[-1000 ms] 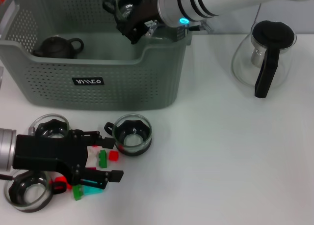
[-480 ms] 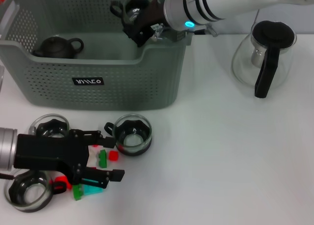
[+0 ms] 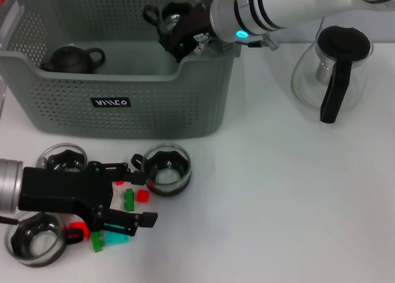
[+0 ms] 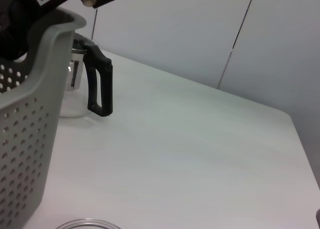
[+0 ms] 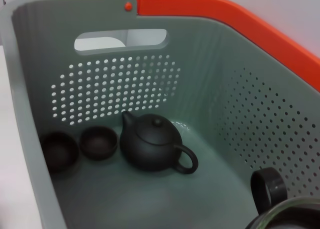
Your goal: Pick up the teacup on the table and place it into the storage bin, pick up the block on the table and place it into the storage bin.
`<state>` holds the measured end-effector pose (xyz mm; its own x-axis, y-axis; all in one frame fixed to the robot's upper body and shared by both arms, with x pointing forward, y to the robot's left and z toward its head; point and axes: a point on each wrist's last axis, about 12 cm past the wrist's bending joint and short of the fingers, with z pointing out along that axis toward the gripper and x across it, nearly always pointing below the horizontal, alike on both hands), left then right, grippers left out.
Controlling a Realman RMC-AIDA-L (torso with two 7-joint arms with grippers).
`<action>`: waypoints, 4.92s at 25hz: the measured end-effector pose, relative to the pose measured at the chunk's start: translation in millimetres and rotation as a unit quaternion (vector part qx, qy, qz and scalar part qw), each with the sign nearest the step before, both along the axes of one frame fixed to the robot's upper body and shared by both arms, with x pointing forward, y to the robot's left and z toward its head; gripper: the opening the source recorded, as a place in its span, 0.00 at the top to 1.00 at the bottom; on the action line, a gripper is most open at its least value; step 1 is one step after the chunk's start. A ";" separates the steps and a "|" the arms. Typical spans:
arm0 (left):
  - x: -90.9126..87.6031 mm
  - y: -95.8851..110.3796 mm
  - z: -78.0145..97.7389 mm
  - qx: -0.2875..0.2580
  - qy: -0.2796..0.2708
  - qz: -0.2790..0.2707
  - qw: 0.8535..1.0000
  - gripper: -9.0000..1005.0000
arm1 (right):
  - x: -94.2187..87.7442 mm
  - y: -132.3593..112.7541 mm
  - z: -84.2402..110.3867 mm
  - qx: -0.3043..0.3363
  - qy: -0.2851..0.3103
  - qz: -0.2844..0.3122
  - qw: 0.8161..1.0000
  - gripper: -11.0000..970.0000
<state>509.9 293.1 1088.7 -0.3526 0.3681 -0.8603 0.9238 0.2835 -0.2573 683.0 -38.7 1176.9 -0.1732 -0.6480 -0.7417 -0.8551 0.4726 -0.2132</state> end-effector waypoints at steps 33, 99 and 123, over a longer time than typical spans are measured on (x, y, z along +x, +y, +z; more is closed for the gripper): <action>-2.0 -0.2 -1.8 -0.002 0.003 0.002 1.000 0.12 | -0.9 -1.6 -0.4 0.007 0.007 -0.004 1.000 0.75; -12.5 17.0 -8.2 0.023 0.005 0.019 1.000 0.12 | -99.7 3.7 -59.5 -0.166 0.041 0.276 0.946 0.34; -11.8 16.0 -9.3 0.021 0.003 0.022 1.000 0.12 | -108.9 8.8 -77.0 -0.190 0.043 0.266 0.944 0.44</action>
<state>498.2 309.1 1079.3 -0.3742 0.3885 -0.8420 0.9086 0.3350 -0.2493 574.1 -29.9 1100.0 0.2034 -0.8770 -0.4354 -0.9716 -0.1258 -0.2006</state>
